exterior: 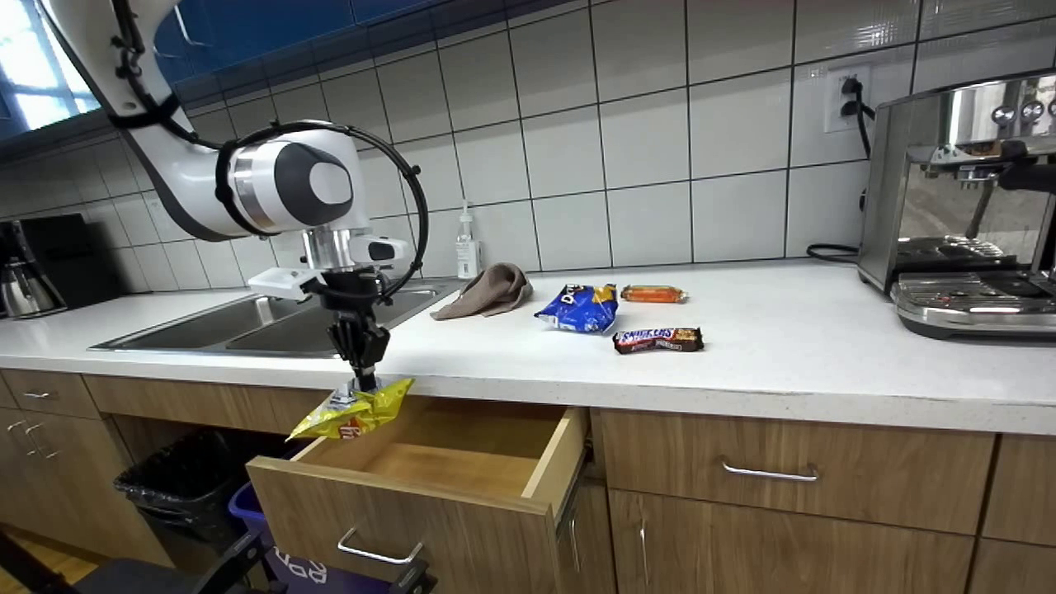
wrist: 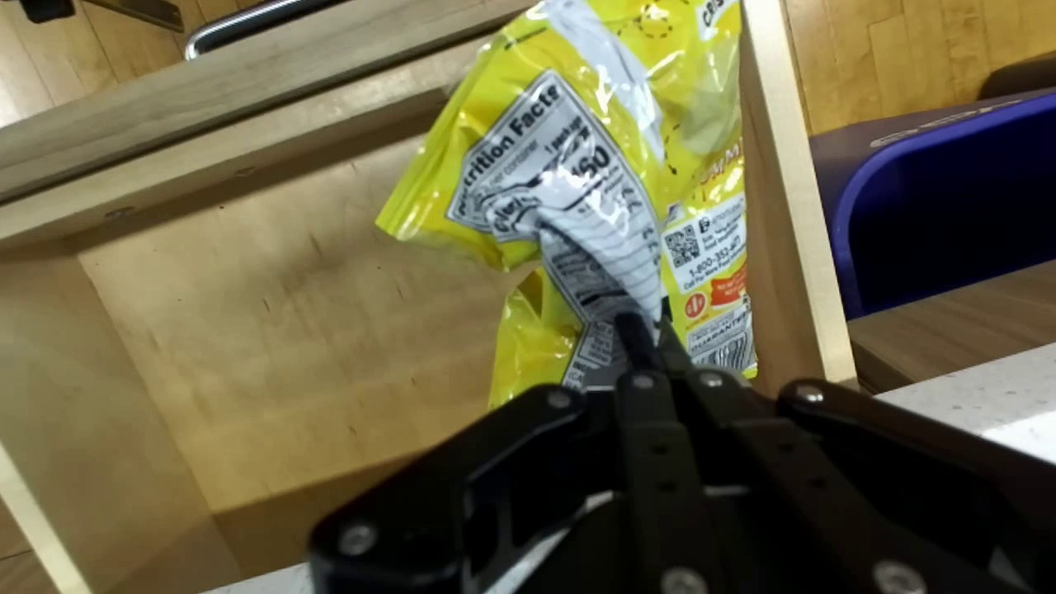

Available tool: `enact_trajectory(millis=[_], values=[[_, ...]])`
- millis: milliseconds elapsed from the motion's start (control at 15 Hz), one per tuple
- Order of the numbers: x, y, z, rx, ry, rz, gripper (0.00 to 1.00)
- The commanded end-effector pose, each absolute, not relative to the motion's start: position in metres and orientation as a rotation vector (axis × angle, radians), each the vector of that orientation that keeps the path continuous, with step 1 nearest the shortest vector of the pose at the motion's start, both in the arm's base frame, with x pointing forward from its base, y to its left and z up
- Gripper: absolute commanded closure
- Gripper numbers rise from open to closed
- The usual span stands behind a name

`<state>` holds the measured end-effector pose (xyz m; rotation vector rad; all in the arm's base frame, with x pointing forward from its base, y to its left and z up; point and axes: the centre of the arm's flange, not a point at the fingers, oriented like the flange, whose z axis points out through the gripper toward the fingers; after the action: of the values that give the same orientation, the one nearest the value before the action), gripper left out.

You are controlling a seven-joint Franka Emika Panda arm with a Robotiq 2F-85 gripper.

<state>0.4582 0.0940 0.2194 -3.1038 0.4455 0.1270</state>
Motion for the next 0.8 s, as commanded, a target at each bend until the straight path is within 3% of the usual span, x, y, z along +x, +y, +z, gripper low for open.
enact_trajectory(millis=[0, 400, 467, 533, 733], values=[[0.475, 0.099, 0.214, -3.112, 0.479, 0.119, 1.00], [0.485, 0.100, 0.210, -3.111, 0.483, 0.117, 1.00], [0.487, 0.100, 0.210, -3.111, 0.488, 0.116, 0.74], [0.488, 0.099, 0.210, -3.111, 0.493, 0.113, 0.73], [0.489, 0.094, 0.213, -3.107, 0.511, 0.103, 0.52]])
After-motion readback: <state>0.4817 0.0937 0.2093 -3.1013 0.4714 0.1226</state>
